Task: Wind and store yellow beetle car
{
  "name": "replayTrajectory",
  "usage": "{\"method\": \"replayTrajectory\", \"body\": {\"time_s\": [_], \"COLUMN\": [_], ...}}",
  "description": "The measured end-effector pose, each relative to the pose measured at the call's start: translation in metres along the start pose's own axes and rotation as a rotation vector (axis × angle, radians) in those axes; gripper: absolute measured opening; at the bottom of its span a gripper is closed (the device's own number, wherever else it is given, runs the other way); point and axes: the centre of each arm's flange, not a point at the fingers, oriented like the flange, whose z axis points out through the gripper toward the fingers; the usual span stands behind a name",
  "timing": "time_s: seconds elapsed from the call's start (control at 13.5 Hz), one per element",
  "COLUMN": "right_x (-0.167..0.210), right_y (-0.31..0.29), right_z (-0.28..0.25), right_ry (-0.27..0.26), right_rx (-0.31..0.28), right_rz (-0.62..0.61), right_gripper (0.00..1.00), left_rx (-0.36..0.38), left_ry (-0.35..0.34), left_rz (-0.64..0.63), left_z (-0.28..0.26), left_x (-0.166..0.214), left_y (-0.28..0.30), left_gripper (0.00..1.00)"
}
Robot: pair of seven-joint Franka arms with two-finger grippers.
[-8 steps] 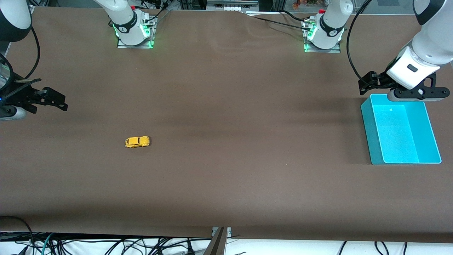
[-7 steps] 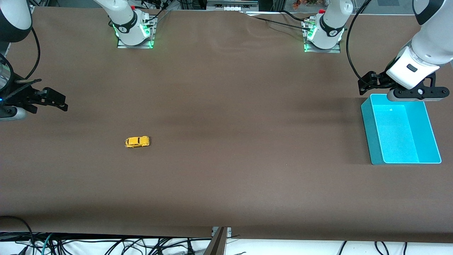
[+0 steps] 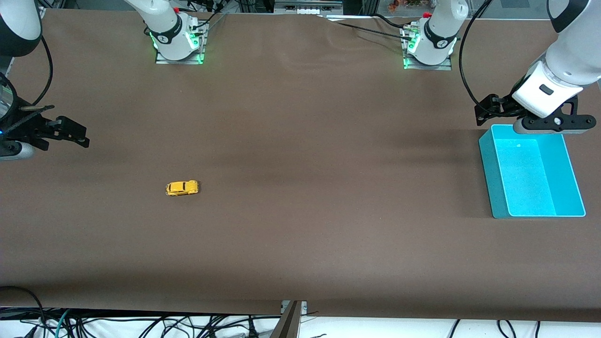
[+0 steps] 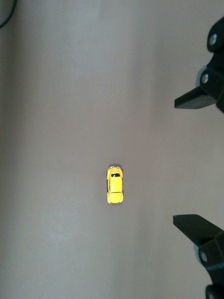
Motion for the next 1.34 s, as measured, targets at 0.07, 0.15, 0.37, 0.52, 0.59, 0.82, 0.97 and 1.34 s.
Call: {"method": "replayTrajectory", "body": {"time_s": [0.07,0.15,0.37,0.52,0.59,0.82,0.97,1.34], "right_x": [0.0,0.0,0.0,0.0,0.0,0.0,0.0,0.004], "right_y": [0.0,0.0,0.0,0.0,0.0,0.0,0.0,-0.007], "right_z": [0.0,0.0,0.0,0.0,0.0,0.0,0.001,0.033], "right_ry": [0.0,0.0,0.0,0.0,0.0,0.0,-0.001,-0.089], "right_rx": [0.0,0.0,0.0,0.0,0.0,0.0,0.0,0.006], "right_rz": [0.0,0.0,0.0,0.0,0.0,0.0,0.0,-0.011], "right_gripper": [1.0,1.0,1.0,1.0,1.0,1.0,1.0,1.0], "left_rx": [0.0,0.0,0.001,0.002,0.002,0.003,0.003,0.002], "left_ry": [0.0,0.0,-0.005,-0.013,-0.015,-0.021,-0.021,-0.006], "left_rz": [0.0,0.0,0.0,0.0,0.0,0.0,0.004,0.014], "left_z": [0.0,0.0,0.0,0.001,0.001,0.002,0.001,-0.006], "left_x": [0.0,0.0,-0.001,-0.001,-0.002,-0.002,-0.003,-0.003], "left_y": [0.0,0.0,0.0,0.0,0.0,0.0,0.002,0.009], "left_gripper": [1.0,1.0,1.0,1.0,1.0,1.0,1.0,1.0]}}
